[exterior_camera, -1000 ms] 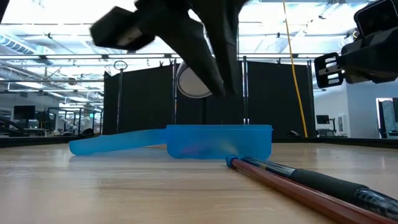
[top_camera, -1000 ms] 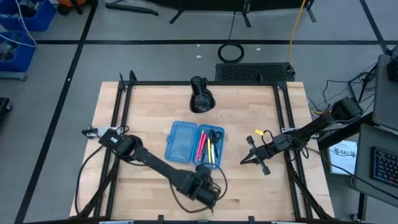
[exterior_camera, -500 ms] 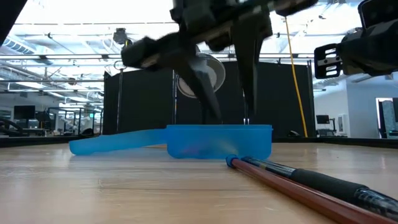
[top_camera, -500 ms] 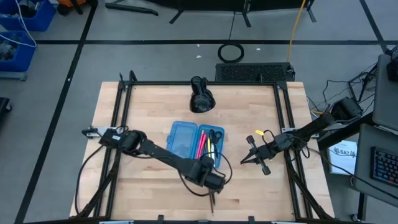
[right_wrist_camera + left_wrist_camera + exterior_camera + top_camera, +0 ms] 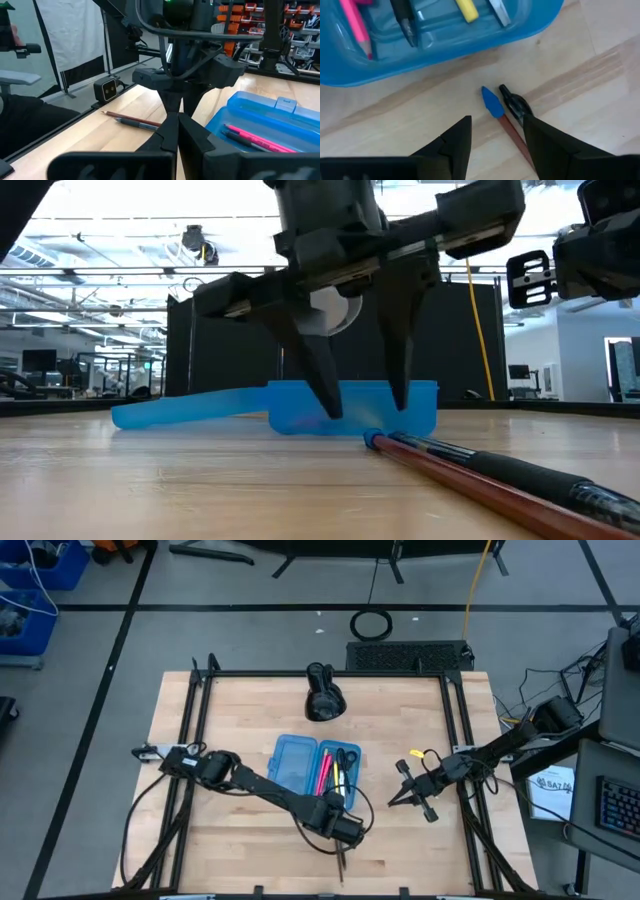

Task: Pick & place school supplies into a supply box
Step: Put the brown pencil into the blue supply box

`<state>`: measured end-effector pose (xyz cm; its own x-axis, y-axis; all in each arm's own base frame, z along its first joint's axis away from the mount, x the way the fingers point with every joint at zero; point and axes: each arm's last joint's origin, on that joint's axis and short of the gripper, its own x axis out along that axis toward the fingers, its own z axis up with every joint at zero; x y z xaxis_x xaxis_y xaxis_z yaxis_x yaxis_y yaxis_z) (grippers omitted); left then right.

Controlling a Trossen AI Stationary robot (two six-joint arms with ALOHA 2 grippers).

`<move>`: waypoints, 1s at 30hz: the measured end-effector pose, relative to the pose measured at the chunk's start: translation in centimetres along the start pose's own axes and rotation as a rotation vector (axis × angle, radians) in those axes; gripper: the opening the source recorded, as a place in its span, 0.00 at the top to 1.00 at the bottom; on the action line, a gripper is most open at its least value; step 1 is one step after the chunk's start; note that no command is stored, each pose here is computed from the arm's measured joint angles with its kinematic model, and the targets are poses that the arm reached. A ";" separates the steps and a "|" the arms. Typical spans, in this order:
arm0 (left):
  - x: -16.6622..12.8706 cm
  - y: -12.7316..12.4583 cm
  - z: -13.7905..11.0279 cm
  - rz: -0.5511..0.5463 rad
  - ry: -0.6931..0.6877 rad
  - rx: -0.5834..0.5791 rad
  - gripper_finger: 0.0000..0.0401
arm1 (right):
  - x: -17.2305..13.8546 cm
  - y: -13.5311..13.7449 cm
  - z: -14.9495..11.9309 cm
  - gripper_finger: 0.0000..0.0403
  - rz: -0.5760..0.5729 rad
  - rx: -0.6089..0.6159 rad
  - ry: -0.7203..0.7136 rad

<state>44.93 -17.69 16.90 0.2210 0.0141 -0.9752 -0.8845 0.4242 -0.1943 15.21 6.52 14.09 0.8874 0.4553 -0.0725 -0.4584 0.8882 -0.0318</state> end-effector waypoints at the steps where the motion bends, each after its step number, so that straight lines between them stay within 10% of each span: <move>1: 0.2 0.0 0.0 0.003 0.003 -0.001 0.55 | 0.0 0.0 0.0 1.00 0.000 0.000 -0.002; 20: 2.3 0.2 0.2 0.053 -0.033 -0.002 0.56 | 0.0 0.0 0.2 1.00 0.000 -0.001 -0.016; 30: 2.3 0.4 -0.5 0.080 -0.032 0.086 0.75 | 0.0 0.0 0.1 1.00 0.000 -0.001 -0.015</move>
<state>44.86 -17.90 14.55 0.1656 0.0792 -0.9830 -0.8614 0.4970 -0.1051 15.21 6.53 14.24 0.8881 0.4560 -0.0573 -0.4582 0.8882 -0.0331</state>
